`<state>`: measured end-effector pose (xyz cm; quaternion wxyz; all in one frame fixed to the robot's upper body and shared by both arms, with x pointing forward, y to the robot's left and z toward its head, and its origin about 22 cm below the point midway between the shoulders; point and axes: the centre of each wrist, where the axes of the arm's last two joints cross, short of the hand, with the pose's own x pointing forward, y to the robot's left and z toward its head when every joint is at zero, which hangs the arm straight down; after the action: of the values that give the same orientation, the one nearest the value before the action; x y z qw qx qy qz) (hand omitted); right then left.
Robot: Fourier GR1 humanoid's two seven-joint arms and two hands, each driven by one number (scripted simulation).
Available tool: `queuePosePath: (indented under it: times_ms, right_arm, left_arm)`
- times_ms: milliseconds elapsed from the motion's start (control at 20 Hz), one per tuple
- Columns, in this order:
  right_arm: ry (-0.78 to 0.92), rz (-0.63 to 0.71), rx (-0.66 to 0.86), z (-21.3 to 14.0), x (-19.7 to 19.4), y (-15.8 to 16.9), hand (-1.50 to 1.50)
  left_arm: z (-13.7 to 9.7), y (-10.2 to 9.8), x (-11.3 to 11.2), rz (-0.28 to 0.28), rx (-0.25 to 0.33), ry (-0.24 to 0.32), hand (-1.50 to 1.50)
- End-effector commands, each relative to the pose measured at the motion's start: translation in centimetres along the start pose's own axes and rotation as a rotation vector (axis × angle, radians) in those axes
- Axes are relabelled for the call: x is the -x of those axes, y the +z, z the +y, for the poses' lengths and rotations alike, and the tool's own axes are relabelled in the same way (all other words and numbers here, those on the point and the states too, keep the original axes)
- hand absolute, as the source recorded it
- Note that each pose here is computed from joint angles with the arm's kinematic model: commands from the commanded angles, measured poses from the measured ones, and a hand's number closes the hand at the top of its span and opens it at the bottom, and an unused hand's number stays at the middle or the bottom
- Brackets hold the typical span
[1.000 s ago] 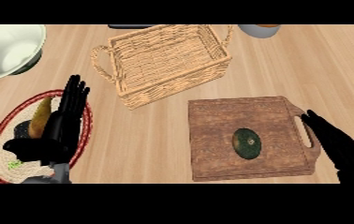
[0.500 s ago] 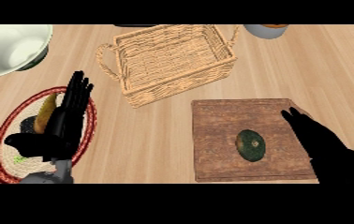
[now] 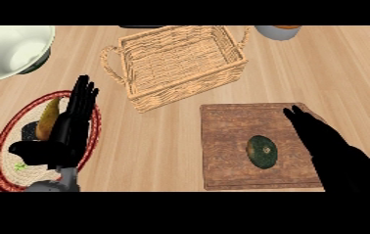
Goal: Pick the squash from the cutting board and place it in the basket
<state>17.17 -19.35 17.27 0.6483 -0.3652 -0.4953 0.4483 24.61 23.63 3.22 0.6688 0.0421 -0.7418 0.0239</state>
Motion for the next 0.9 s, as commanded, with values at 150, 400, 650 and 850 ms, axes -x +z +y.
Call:
queuePosePath:
  times_ms: [150,400,650,850]
  right_arm:
    - [-0.017,0.077,-0.004,0.9,-0.7,-0.1,-1.50]
    - [-0.041,0.016,-0.022,2.4,0.0,0.8,-1.50]
    - [-0.023,0.022,-0.019,4.1,1.2,0.2,-1.50]
    - [-0.027,0.046,0.015,4.8,-0.3,-0.1,-1.50]
  left_arm:
    - [-0.1,1.0,-0.1,-0.023,0.014,0.004,0.00]
    - [-0.1,-1.3,-0.5,0.012,-0.004,0.005,0.00]
    - [1.0,0.9,-1.6,-0.009,0.000,-0.008,0.00]
    - [-1.7,-1.1,-0.6,-0.010,0.010,0.002,0.00]
